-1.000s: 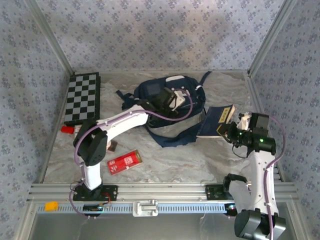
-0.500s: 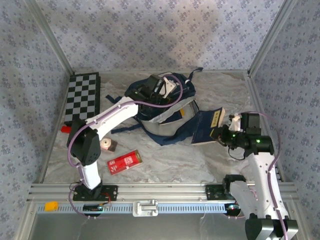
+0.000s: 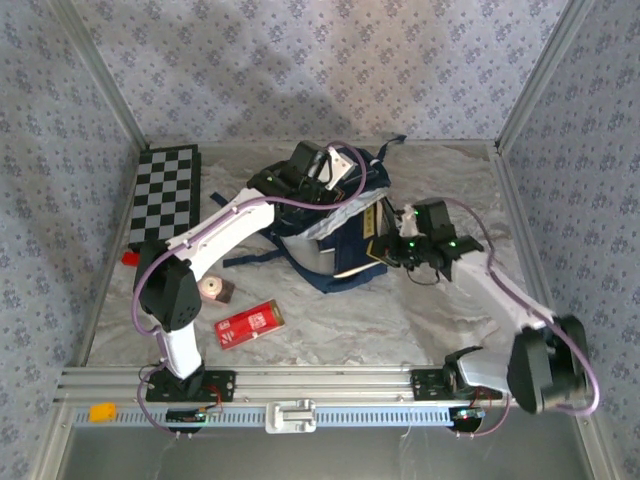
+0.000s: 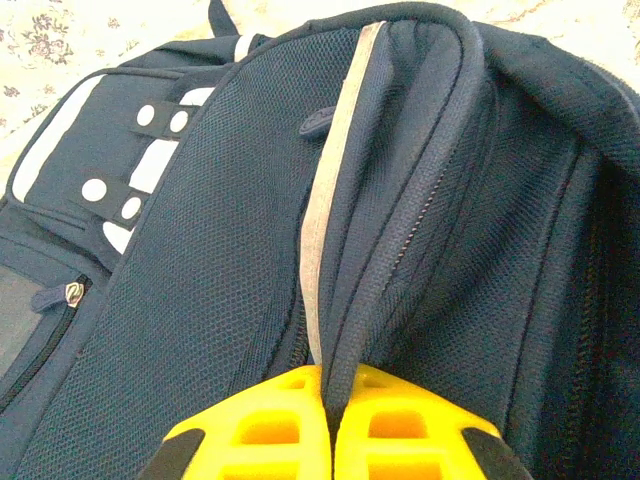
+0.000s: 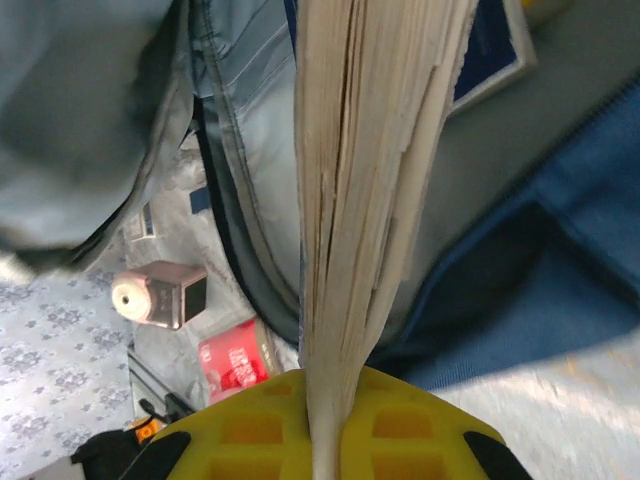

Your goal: Pack books, pencil case, and school supplies into a backpack

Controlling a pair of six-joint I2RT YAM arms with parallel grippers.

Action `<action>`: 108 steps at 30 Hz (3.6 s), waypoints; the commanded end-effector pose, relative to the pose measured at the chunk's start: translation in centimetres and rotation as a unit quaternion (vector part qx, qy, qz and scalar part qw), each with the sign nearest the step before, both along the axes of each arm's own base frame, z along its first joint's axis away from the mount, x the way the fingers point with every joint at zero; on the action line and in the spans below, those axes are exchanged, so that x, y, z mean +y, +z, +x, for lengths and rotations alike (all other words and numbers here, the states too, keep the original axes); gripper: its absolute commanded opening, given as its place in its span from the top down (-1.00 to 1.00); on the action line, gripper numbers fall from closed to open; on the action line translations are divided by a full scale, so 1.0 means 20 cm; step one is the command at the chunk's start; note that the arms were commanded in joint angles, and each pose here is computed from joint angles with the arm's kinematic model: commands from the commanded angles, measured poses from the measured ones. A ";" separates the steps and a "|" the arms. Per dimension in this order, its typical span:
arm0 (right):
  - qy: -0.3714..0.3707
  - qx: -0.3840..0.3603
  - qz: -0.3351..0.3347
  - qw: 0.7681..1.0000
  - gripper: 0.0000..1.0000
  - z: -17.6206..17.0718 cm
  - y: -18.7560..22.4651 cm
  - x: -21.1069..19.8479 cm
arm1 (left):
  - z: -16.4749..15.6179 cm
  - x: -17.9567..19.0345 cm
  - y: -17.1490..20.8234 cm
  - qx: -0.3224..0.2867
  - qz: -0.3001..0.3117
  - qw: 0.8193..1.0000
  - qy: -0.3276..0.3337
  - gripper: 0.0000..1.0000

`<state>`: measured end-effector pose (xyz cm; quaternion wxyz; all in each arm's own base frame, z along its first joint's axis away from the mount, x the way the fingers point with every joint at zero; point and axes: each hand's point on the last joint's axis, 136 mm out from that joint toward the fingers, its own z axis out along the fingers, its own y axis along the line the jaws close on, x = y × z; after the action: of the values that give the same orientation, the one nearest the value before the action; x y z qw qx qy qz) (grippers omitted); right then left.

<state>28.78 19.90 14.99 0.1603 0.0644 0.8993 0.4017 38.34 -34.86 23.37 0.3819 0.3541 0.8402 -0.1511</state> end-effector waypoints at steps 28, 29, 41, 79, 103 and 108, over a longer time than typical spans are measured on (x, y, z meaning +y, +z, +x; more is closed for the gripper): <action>0.025 -0.053 -0.135 0.989 0.57 0.19 -0.33 0.21 | 0.02 -0.01 0.38 -0.070 -0.074 0.995 -0.005 1.00; 0.024 -0.053 -0.140 0.988 0.62 0.21 -0.36 0.23 | 0.01 -0.01 0.38 -0.069 -0.074 0.995 -0.005 1.00; -0.035 -0.120 -0.135 0.983 0.75 0.50 -0.32 0.20 | 0.01 -0.01 0.38 -0.060 -0.079 0.995 -0.003 1.00; -0.012 -0.089 -0.093 0.992 0.03 -0.18 0.06 0.04 | -0.18 0.42 -0.17 0.222 -0.231 0.927 0.194 -0.12; -0.027 -0.041 -0.185 0.982 -0.01 0.15 -0.39 0.21 | 0.01 0.62 -0.80 0.344 -0.269 0.835 0.334 -0.23; -0.051 -0.032 -0.203 0.977 -0.02 0.25 -0.42 0.01 | -0.04 0.43 -0.77 0.370 -0.302 0.824 0.305 -0.21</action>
<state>32.76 22.95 7.81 0.2201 0.0551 0.9433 0.2422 38.31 -22.39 6.55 0.1751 -0.1486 0.9145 -0.3330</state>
